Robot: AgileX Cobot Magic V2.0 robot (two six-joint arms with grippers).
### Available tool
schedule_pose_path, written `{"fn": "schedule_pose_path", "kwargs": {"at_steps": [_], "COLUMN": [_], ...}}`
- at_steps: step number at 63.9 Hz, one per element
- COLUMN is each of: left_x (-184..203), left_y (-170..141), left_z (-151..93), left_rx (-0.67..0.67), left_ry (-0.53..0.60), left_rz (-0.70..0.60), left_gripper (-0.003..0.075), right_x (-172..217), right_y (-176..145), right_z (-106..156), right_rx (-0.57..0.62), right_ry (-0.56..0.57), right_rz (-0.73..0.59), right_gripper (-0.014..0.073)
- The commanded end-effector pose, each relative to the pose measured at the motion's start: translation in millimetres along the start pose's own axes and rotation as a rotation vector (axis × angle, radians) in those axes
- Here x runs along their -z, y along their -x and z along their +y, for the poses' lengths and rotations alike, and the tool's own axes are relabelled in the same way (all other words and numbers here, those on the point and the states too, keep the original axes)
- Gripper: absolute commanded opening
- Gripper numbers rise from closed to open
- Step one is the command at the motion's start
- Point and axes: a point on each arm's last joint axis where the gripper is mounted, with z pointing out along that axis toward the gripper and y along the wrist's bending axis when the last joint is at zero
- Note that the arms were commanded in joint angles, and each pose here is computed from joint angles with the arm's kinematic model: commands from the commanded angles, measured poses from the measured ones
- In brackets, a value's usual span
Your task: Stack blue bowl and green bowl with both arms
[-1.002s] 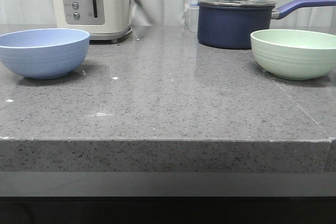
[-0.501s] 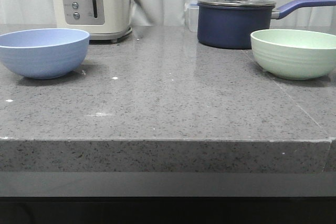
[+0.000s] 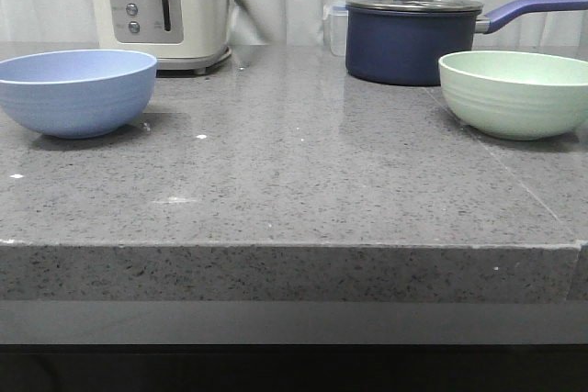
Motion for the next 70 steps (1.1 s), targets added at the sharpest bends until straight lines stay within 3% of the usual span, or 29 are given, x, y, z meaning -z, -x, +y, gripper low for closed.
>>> {"fn": "schedule_pose_path", "kwargs": {"at_steps": [1,5,20,33,42,54,70], "left_x": [1.9,1.9,1.9,2.1,2.5,2.6,2.6], "left_y": [14.7,14.7,14.7,14.4,14.0,14.0,14.0], "left_z": [-1.0,-1.0,-1.0,-7.1,-12.3,-13.2,-13.1], "left_rx": [0.0,0.0,0.0,-0.018,-0.044,-0.062,-0.063], "left_ry": [-0.007,-0.007,-0.007,-0.063,-0.109,-0.116,-0.115], "left_rz": [-0.089,-0.089,-0.089,-0.088,-0.086,-0.087,-0.087], "left_gripper": [0.0426,0.0468,0.046,0.046,0.046,0.046,0.046], "right_x": [2.1,2.1,5.2,7.9,-9.8,-43.2,-100.0], "right_y": [12.2,11.8,14.5,38.3,63.0,90.8,116.7], "right_z": [-1.1,-1.1,-0.5,1.4,-2.4,-26.3,-29.4], "right_rx": [0.013,0.013,0.013,0.015,0.002,-0.096,-0.173], "right_ry": [-0.013,-0.013,-0.01,-0.003,-0.022,-0.092,0.046], "right_rz": [-0.071,-0.067,-0.051,0.015,0.115,0.271,0.366], "right_gripper": [0.0514,0.0524,0.0523,0.0523,0.0523,0.0523,0.0523]}}
